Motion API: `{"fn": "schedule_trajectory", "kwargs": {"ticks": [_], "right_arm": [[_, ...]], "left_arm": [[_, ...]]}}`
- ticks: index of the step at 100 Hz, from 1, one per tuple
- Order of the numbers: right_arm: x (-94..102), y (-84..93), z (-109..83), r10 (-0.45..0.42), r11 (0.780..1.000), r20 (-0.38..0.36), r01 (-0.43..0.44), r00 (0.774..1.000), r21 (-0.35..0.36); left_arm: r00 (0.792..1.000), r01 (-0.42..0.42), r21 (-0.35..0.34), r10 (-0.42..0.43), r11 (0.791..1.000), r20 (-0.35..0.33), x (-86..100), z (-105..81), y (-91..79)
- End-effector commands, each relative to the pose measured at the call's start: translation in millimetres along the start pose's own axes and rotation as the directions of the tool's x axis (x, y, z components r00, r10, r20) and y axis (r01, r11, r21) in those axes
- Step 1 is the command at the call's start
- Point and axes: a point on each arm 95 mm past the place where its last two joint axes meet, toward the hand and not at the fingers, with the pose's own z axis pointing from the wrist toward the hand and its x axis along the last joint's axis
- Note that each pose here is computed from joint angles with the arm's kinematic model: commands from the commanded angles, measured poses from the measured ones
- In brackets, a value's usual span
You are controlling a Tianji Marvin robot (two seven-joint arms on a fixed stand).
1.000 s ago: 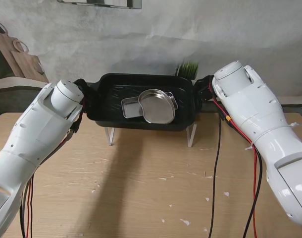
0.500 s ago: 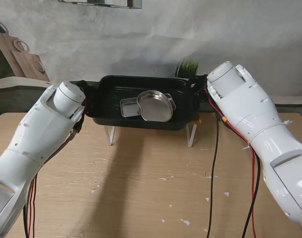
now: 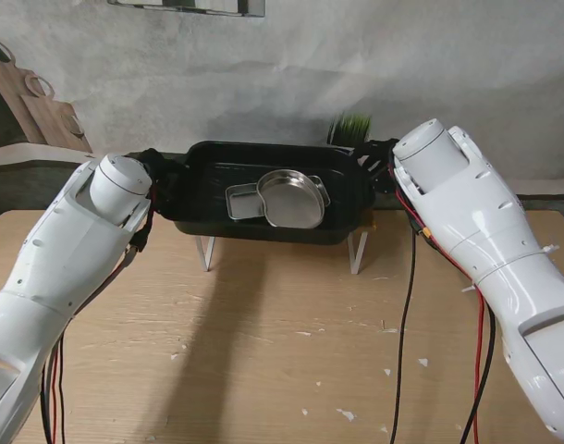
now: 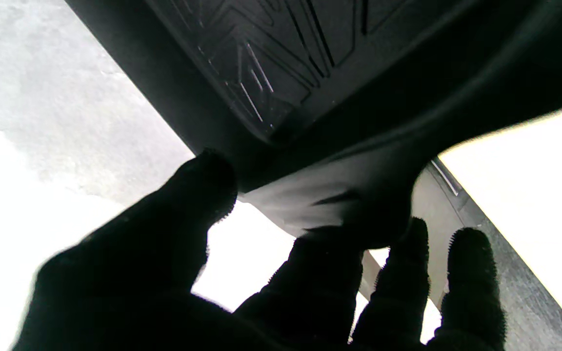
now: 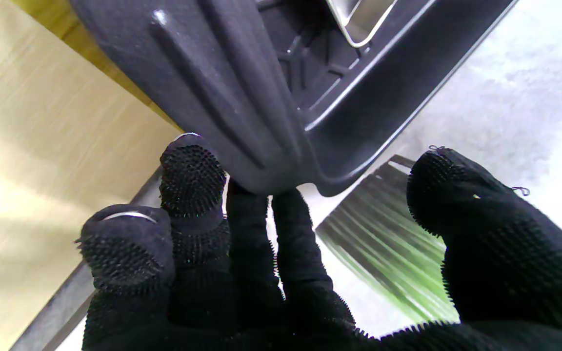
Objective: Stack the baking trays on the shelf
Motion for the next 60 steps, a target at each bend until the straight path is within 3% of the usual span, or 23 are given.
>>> {"fn": "schedule_trajectory", "kwargs": {"ticks": [1,33,60], "right_arm": [[-7.1,-5.9,-0.2,-0.011,1.0,0.018,0.011,1.0,0.007],[-16.5,-1.0,-7.6,-0.008,0.999,0.025,0.009,1.0,-0.036],[-24.5,0.3,-32.2,-0.102,0.988,-0.02,0.099,0.995,-0.119]], "left_arm": [[1.0,-0.003,-0.001,0.003,1.0,-0.031,8.4,-5.9,-4.0],[0.999,-0.014,0.033,0.015,0.999,-0.04,-5.7,-14.5,-14.7],[0.99,-0.054,0.079,0.063,0.995,-0.124,-17.2,-36.4,-19.7]]}}
